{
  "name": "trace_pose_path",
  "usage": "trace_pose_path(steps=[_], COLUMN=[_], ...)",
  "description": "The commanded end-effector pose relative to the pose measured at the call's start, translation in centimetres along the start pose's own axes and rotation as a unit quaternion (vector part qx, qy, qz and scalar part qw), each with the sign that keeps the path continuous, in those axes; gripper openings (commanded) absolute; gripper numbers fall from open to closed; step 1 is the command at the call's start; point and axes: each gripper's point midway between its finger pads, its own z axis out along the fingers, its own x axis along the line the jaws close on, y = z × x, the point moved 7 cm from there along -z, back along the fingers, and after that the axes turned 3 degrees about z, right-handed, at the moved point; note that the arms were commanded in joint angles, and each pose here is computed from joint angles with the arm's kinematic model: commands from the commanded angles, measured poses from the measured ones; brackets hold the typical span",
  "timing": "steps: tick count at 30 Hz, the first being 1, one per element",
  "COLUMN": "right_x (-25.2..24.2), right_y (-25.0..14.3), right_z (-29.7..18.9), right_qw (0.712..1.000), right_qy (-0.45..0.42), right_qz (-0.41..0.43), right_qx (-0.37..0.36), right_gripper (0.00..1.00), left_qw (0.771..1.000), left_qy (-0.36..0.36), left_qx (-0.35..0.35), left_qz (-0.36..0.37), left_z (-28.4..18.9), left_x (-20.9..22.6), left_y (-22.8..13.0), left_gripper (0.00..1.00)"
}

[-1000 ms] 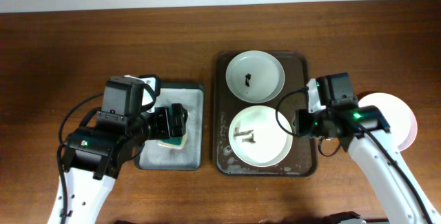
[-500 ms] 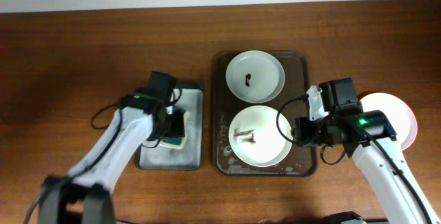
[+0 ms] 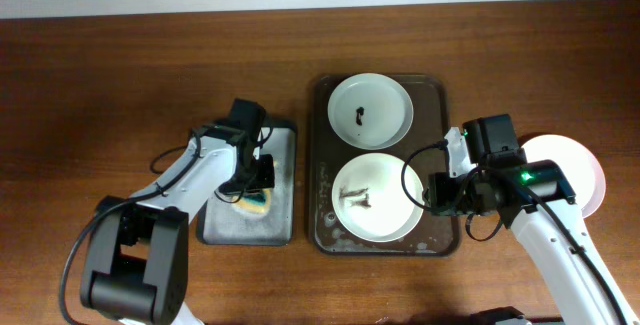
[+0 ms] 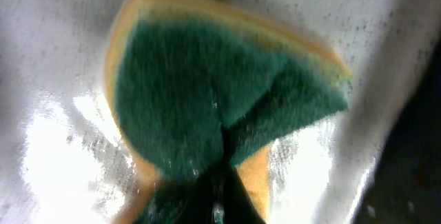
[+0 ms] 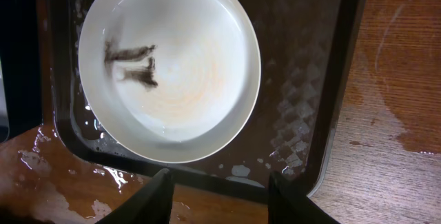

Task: Clean dirty plates on tray and stack at the side
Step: 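Grasp the sponge in the soapy tray with the left gripper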

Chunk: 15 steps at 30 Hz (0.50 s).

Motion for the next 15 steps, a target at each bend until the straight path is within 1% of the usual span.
trace_pose_path(steps=[1, 2, 3, 7, 10, 11, 12, 14, 15], right_x=[0.3, 0.3, 0.3, 0.3, 0.3, 0.3, 0.3, 0.3, 0.3], right_y=[0.2, 0.2, 0.2, 0.2, 0.2, 0.2, 0.2, 0.2, 0.2], right_z=[-0.5, -0.5, -0.5, -0.5, -0.5, -0.5, -0.5, -0.5, -0.5], right_qw=[1.000, 1.000, 1.000, 1.000, 1.000, 1.000, 1.000, 1.000, 1.000], right_qy=[0.005, 0.005, 0.005, 0.005, 0.005, 0.005, 0.005, 0.005, 0.005], right_qz=[-0.008, -0.008, -0.008, -0.008, -0.008, -0.008, -0.008, -0.008, -0.008], right_qx=[-0.009, -0.009, -0.009, -0.009, -0.010, -0.009, -0.009, -0.009, -0.009], right_gripper=[0.45, 0.45, 0.45, 0.45, 0.45, 0.45, 0.45, 0.45, 0.45], left_qw=[0.999, 0.999, 0.999, 0.997, 0.998, 0.998, 0.999, 0.999, 0.999], left_qy=[-0.018, -0.015, 0.001, 0.064, 0.060, 0.055, 0.046, 0.042, 0.042], left_qx=[-0.034, -0.041, -0.045, -0.040, -0.027, -0.025, -0.021, -0.016, -0.015], left_qz=[0.006, 0.010, 0.010, 0.009, 0.010, 0.011, 0.012, 0.011, 0.011], left_z=[-3.7, -4.1, -4.4, -3.2, -0.2, 0.6, 1.6, 2.5, 2.5], left_x=[-0.6, -0.6, -0.2, 1.2, 1.5, 1.4, 1.4, 1.5, 1.5], left_y=[0.9, 0.9, 0.8, 0.2, -0.8, -1.1, -1.6, -2.2, -2.2], left_gripper=[0.58, 0.63, 0.64, 0.58, 0.46, 0.45, 0.40, 0.09, 0.00])
